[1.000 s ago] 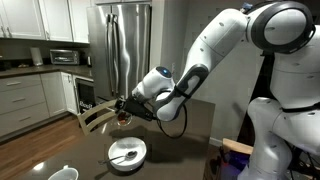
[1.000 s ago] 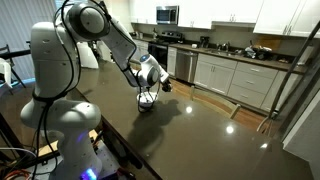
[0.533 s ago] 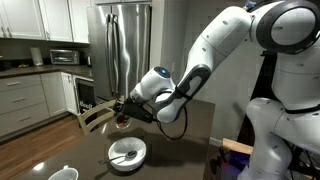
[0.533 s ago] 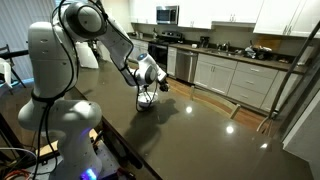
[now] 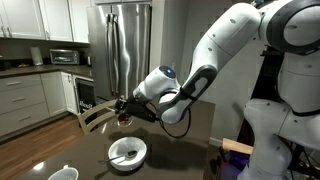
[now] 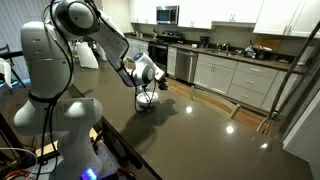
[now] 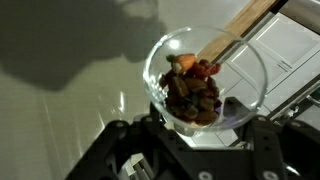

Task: Pour the contents of the glass cup into the bowl

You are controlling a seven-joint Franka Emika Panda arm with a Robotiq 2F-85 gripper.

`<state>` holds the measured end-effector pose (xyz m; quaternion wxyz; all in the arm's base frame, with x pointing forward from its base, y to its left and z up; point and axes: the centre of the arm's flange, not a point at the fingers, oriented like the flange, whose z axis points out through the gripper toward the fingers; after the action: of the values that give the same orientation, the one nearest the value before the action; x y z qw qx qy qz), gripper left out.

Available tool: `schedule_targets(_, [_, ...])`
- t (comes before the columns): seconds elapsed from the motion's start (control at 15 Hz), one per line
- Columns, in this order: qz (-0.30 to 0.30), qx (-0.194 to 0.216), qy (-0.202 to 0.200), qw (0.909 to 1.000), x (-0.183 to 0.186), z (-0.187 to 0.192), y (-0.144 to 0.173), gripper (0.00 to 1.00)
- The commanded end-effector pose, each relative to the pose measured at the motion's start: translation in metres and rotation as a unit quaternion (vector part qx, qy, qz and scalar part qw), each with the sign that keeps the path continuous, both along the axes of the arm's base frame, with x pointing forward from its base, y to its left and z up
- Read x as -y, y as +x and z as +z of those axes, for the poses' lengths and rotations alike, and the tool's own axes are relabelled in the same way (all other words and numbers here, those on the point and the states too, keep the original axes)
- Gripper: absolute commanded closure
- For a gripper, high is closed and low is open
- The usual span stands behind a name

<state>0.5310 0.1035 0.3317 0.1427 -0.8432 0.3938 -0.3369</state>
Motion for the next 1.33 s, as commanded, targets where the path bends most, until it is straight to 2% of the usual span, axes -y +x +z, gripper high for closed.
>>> schedule_targets(0.0, [-0.001, 0.003, 0.019, 0.9998, -0.002, 0.021, -0.022, 0.58])
schedule_targets(0.33, [0.002, 0.026, 0.018, 0.9995, -0.003, 0.026, -0.023, 0.58])
schedule_targets(0.87, [0.017, 0.032, 0.012, 0.9993, -0.012, 0.029, -0.030, 0.58])
schedule_targets(1.27, [0.035, 0.078, 0.007, 0.9963, -0.016, 0.029, -0.050, 0.58])
